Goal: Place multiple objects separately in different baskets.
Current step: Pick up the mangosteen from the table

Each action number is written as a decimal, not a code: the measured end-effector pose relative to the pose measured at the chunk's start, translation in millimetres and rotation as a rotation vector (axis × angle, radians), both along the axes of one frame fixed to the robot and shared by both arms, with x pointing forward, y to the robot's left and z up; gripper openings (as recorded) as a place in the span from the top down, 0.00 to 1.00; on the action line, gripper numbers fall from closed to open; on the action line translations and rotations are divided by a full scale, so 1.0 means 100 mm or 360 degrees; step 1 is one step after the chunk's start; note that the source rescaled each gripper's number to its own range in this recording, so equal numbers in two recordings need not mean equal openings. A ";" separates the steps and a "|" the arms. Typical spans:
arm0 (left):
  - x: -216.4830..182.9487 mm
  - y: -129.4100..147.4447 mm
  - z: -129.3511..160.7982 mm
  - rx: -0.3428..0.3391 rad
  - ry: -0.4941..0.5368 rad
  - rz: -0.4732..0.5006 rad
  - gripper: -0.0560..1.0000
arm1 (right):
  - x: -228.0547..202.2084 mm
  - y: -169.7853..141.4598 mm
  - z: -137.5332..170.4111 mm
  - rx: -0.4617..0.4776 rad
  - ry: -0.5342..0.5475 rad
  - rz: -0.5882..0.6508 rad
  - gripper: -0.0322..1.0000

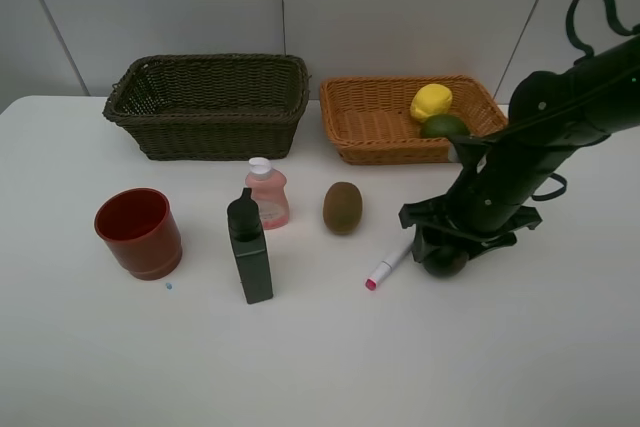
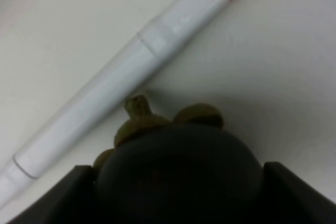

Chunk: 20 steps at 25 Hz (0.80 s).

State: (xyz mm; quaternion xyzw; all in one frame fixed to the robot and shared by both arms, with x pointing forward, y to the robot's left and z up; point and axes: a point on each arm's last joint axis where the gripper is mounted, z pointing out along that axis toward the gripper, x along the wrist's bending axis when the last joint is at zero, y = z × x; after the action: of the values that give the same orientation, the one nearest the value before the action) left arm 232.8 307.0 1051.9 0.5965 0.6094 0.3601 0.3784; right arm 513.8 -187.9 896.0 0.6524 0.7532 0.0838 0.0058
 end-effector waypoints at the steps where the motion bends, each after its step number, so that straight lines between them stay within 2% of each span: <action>1: 0.00 0.00 0.00 0.0000 0.0000 0.0000 0.05 | 0.00 0.00 0.00 0.0000 0.0000 0.0000 0.35; 14: 0.00 0.00 0.00 0.0000 0.0000 0.0000 0.05 | 0.00 0.00 0.01 0.0001 -0.0001 0.0000 0.35; 20: 0.00 0.00 0.00 0.0001 0.0000 0.0000 0.05 | -0.05 -0.01 0.24 0.0026 -0.0048 0.0005 0.35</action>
State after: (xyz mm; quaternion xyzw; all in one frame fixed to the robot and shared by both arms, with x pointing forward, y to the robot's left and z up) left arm 232.8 307.0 1051.9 0.5966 0.6093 0.3601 0.3783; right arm 508.8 -189.3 919.6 0.6500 0.7533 0.0998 0.0119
